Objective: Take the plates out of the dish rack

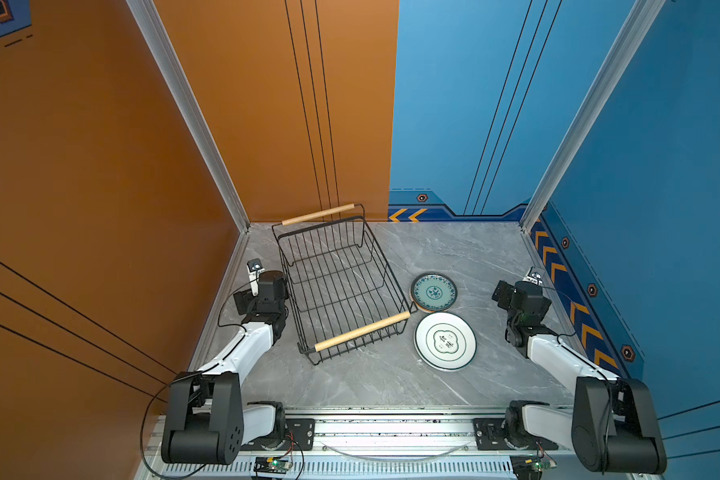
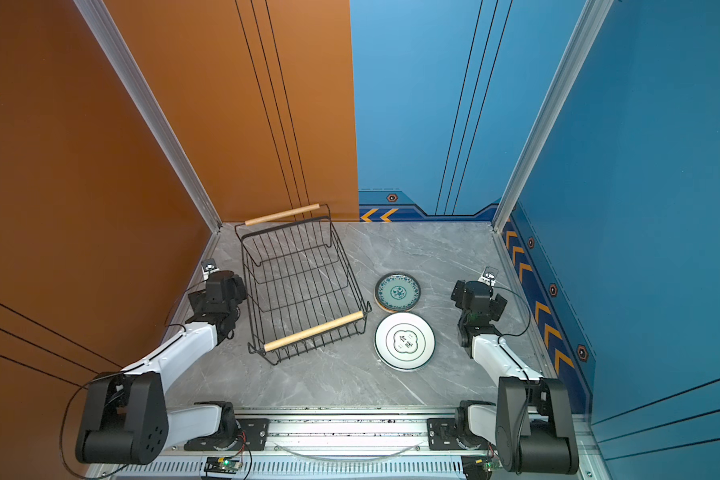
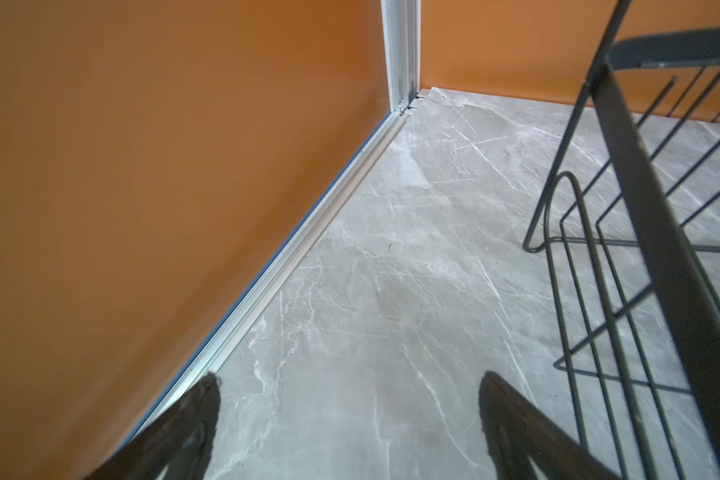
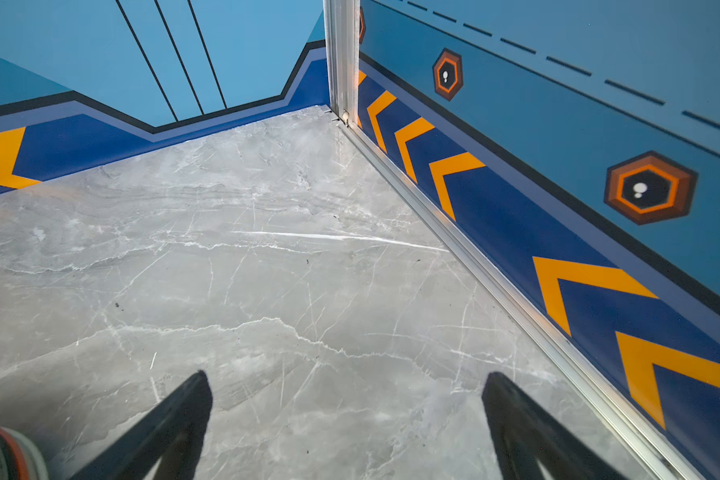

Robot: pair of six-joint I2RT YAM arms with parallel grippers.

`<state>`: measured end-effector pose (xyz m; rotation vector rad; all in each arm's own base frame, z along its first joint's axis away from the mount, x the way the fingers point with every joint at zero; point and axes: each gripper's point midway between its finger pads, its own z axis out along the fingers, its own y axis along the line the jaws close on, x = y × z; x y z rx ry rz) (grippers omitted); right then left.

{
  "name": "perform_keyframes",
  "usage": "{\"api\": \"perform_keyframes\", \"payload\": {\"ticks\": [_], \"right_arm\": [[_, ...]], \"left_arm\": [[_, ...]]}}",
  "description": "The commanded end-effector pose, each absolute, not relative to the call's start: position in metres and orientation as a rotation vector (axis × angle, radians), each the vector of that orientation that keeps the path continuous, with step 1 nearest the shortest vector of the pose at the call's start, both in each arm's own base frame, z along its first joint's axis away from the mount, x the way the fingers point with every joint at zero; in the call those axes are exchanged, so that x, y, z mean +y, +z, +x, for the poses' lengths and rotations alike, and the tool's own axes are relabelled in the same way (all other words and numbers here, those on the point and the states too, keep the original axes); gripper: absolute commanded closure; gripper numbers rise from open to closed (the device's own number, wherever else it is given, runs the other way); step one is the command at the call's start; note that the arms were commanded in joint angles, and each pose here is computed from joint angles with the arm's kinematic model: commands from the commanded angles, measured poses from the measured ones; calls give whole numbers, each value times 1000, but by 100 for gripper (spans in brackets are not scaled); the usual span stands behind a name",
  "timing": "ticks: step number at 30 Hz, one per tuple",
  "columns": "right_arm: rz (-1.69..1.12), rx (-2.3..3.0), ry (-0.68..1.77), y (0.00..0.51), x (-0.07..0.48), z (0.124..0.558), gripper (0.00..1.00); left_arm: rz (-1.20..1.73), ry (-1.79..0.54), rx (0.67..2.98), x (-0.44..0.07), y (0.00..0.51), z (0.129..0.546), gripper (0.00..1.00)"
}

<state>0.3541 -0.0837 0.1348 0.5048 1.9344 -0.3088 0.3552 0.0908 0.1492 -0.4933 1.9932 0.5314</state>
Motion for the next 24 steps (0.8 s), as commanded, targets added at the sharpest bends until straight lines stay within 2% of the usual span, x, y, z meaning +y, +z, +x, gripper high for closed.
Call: {"api": "perform_keyframes", "payload": {"ticks": [1, 8, 24], "right_arm": [[512, 1897, -276, 137, -83, 357, 0], [483, 1874, -199, 133, -73, 365, 0], [316, 1855, -132, 111, -47, 380, 0]], "left_arm": [[-361, 396, 1917, 66, 164, 372, 2], [-251, 315, 1895, 50, 150, 378, 2], [-216, 233, 1881, 39, 129, 380, 2]]}}
